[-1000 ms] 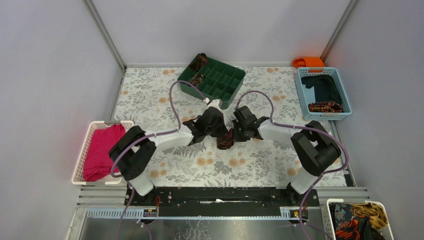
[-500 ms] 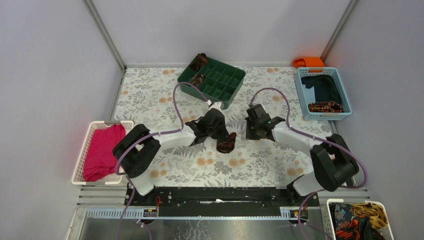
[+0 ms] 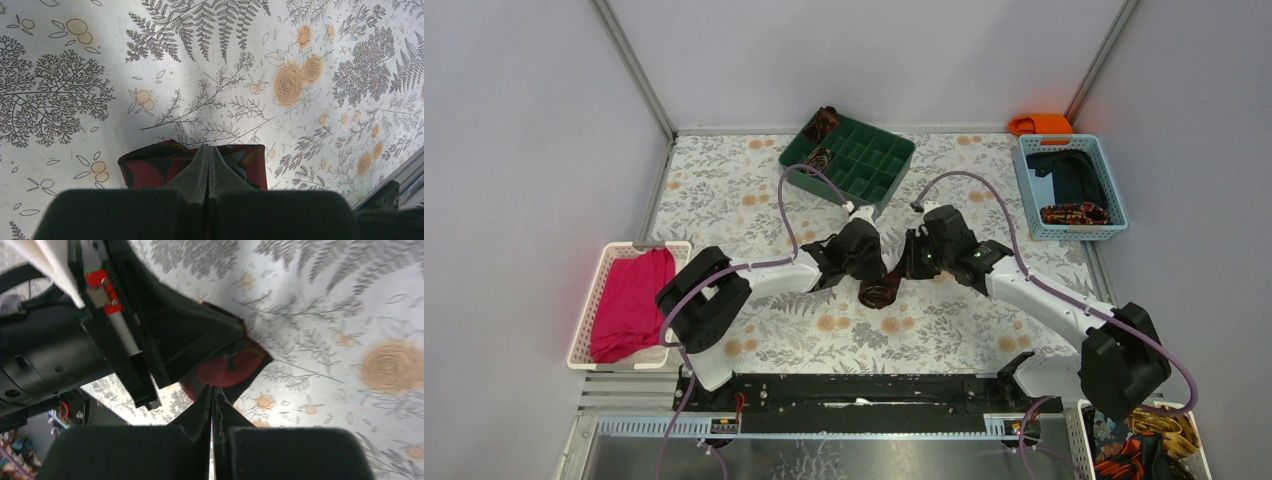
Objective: Roll the ties
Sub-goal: Roll the tie at the center of the board.
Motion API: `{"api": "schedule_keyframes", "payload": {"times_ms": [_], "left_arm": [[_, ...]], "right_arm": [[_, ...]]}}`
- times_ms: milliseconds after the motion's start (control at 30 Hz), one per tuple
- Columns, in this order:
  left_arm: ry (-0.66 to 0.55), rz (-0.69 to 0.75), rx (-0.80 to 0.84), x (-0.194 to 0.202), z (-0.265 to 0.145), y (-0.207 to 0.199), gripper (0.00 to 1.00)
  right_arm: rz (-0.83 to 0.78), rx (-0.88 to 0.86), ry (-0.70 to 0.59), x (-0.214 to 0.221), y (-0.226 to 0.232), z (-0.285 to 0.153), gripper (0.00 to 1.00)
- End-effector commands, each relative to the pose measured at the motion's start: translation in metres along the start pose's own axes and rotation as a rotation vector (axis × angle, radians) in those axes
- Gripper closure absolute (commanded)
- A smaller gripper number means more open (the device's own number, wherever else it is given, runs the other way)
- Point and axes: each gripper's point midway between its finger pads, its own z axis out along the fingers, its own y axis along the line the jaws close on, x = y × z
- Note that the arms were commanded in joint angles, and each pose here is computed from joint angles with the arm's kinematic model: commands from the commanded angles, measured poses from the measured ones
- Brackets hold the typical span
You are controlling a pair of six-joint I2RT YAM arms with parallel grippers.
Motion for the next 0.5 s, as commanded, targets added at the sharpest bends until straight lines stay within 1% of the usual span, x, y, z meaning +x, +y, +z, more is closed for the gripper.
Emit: {"api": "schedule_keyframes", "payload": {"times_ms": [0, 167, 300, 467], "left_arm": [[-0.003, 0.011, -0.012, -0.001, -0.003, -0.002, 1.0], [-0.01, 0.011, -0.015, -0.002, -0.006, -0.001, 1.0], [-0.014, 0.011, -0.015, -0.002, -0.008, -0.001, 1.0], [-0.021, 0.013, -0.019, -0.002, -0.011, 0.001, 1.0]], "right_arm": [[-0.008, -0.091, 0.063, 0.021, 0.026, 0.01, 1.0], [-0.01, -0.092, 0.095, 0.037, 0.03, 0.02, 1.0], [0.006, -0.05, 0.126, 0.054, 0.014, 0.029, 1.0], [0.028, -0.012, 0.152, 0.075, -0.002, 0.031, 1.0]]}}
